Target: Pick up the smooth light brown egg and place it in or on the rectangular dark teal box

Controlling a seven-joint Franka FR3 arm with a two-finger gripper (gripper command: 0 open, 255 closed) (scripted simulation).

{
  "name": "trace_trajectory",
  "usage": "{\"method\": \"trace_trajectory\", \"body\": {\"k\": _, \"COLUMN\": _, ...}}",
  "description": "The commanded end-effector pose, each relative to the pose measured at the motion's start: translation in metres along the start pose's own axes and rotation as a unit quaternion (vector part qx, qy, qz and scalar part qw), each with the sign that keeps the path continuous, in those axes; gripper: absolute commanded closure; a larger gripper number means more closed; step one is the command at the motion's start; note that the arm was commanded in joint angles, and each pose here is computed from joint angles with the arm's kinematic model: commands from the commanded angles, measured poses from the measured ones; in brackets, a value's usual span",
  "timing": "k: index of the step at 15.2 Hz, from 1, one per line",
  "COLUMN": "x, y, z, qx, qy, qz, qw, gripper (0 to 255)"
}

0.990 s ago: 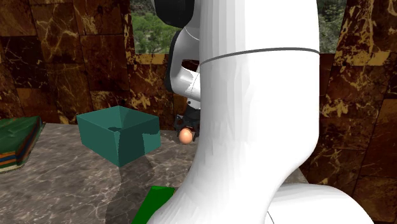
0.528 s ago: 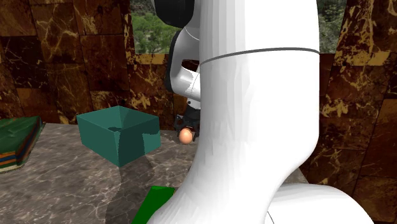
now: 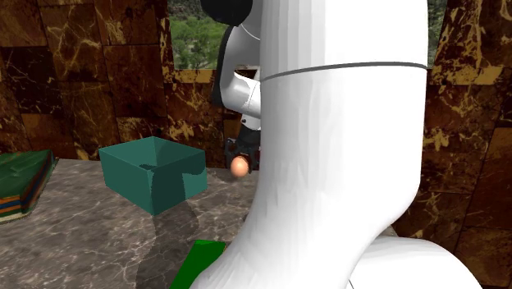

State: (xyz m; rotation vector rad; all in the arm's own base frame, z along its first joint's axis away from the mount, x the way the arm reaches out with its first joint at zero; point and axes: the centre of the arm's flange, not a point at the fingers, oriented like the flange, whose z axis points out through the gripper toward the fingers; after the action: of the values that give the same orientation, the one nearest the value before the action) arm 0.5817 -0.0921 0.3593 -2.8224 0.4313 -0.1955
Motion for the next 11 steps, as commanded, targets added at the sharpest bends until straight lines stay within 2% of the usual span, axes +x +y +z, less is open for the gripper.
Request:
{"method": "trace_trajectory", "body": {"k": 1, "x": 0.001, "y": -0.004, "z": -0.010, "qx": 0.000, "qy": 0.000, "qz": 0.000, "qw": 1.0000, "gripper": 255}}
{"method": "trace_trajectory", "body": {"k": 11, "x": 0.006, "y": -0.019, "z": -0.061, "qx": 0.000, "qy": 0.000, "qz": 0.000, "qw": 1.0000, "gripper": 255}}
